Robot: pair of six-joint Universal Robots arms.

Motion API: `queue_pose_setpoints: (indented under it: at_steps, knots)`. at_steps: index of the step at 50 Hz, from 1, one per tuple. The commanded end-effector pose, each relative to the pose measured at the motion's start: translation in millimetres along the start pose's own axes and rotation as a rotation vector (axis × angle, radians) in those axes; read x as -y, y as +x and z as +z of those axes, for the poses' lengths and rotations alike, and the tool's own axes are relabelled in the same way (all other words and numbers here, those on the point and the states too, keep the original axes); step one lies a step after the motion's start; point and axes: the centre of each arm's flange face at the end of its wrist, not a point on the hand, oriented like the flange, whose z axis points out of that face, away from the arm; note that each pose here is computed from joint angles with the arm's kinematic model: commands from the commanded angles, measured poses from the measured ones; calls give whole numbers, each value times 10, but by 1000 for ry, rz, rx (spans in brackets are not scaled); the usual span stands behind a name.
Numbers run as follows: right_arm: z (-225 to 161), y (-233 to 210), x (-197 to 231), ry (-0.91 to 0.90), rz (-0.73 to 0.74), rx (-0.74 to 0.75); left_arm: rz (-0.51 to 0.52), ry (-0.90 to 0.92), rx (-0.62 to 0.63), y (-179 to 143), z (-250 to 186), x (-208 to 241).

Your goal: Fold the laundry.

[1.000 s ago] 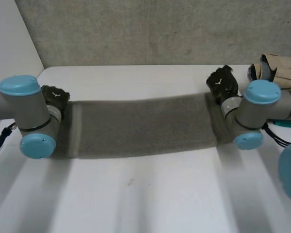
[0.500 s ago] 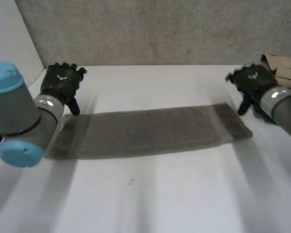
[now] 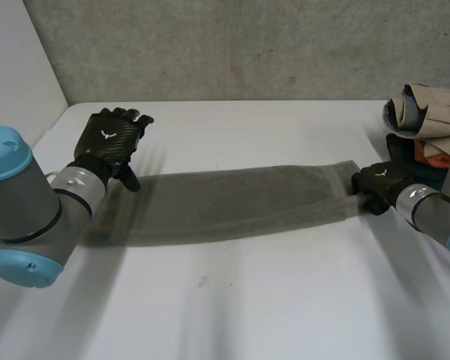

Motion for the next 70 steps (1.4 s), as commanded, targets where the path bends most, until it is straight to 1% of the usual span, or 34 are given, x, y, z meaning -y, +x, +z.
queue_pose_setpoints:
  at_steps: [1, 4, 7, 10, 13, 15, 17, 18, 20, 21, 23, 24, 27, 28, 31, 32, 35, 36, 38, 39, 43, 45, 48, 49, 51, 52, 55, 56, 59, 60, 64, 66, 70]
  knots:
    - [-92, 146, -37, -31, -16, -142, 0, -1, 1, 4, -20, 12]
    - [-330, 324, 101, -14, -36, -210, 2, 15, 5, -18, -68, 78]
    - [-575, 610, 61, -43, -55, -289, 2, 30, 10, -39, -115, 139]
    - [-625, 713, -80, -101, -83, -319, 3, 32, 13, -44, -136, 154]
    - [-678, 865, -196, -153, -155, -363, 2, 32, 14, -52, -169, 160]
    - [-723, 1014, -270, -198, -229, -400, 2, 28, 15, -53, -190, 154]
    - [-731, 1091, -283, -207, -270, -420, 2, 31, 17, -62, -195, 163]
    - [-717, 1093, -241, -193, -315, -425, 3, 32, 18, -67, -198, 168]
    - [-685, 1033, -119, -143, -355, -424, 3, 33, 20, -70, -200, 173]
    - [-620, 852, 109, -50, -402, -404, 3, 35, 22, -79, -201, 181]
    - [-557, 619, 362, 60, -453, -374, 3, 38, 23, -82, -207, 192]
    - [-515, 363, 583, 170, -498, -338, 4, 42, 26, -89, -212, 206]
    - [-506, -53, 892, 339, -562, -274, 5, 48, 32, -99, -223, 231]
    - [-526, -353, 1081, 454, -600, -221, 6, 57, 35, -109, -232, 261]
    - [-600, -852, 1334, 627, -655, -121, 5, 65, 39, -121, -248, 295]
    - [-653, -1189, 1449, 727, -688, -48, 5, 67, 42, -125, -254, 306]
    - [-648, -1716, 1413, 805, -706, 98, 5, 64, 41, -121, -270, 299]
    - [-645, -2054, 1319, 828, -716, 195, 4, 60, 39, -115, -283, 288]
    - [-667, -2355, 1239, 848, -723, 278, 4, 57, 35, -103, -295, 278]
    - [-680, -2573, 1135, 839, -723, 344, 4, 54, 34, -99, -299, 269]
    - [-711, -2817, 972, 774, -715, 421, 3, 53, 27, -75, -306, 267]
    - [-699, -2787, 982, 742, -706, 394, 5, 54, 25, -70, -307, 269]
    - [-684, -2601, 1082, 656, -652, 274, 5, 55, 23, -68, -307, 270]
    - [-701, -2473, 1158, 619, -592, 221, 5, 57, 20, -63, -307, 276]
    - [-722, -2287, 1242, 578, -486, 166, 6, 62, 20, -66, -301, 287]
    - [-768, -2107, 1305, 547, -359, 139, 6, 63, 21, -68, -299, 291]
    - [-880, -1925, 1346, 505, -185, 157, 7, 71, 22, -71, -290, 314]
    - [-924, -1846, 1314, 455, -89, 185, 7, 74, 22, -74, -286, 323]
    - [-903, -1695, 1133, 337, 5, 198, 6, 78, 20, -66, -286, 332]
    - [-871, -1601, 991, 261, 29, 195, 6, 81, 17, -55, -285, 334]
    - [-820, -1382, 676, 140, 12, 153, 6, 87, -5, 28, -298, 341]
    - [-781, -1252, 515, 88, -30, 113, 8, 88, -12, 60, -298, 331]
    - [-721, -1180, 340, 32, -85, 97, 7, 81, -19, 84, -288, 295]
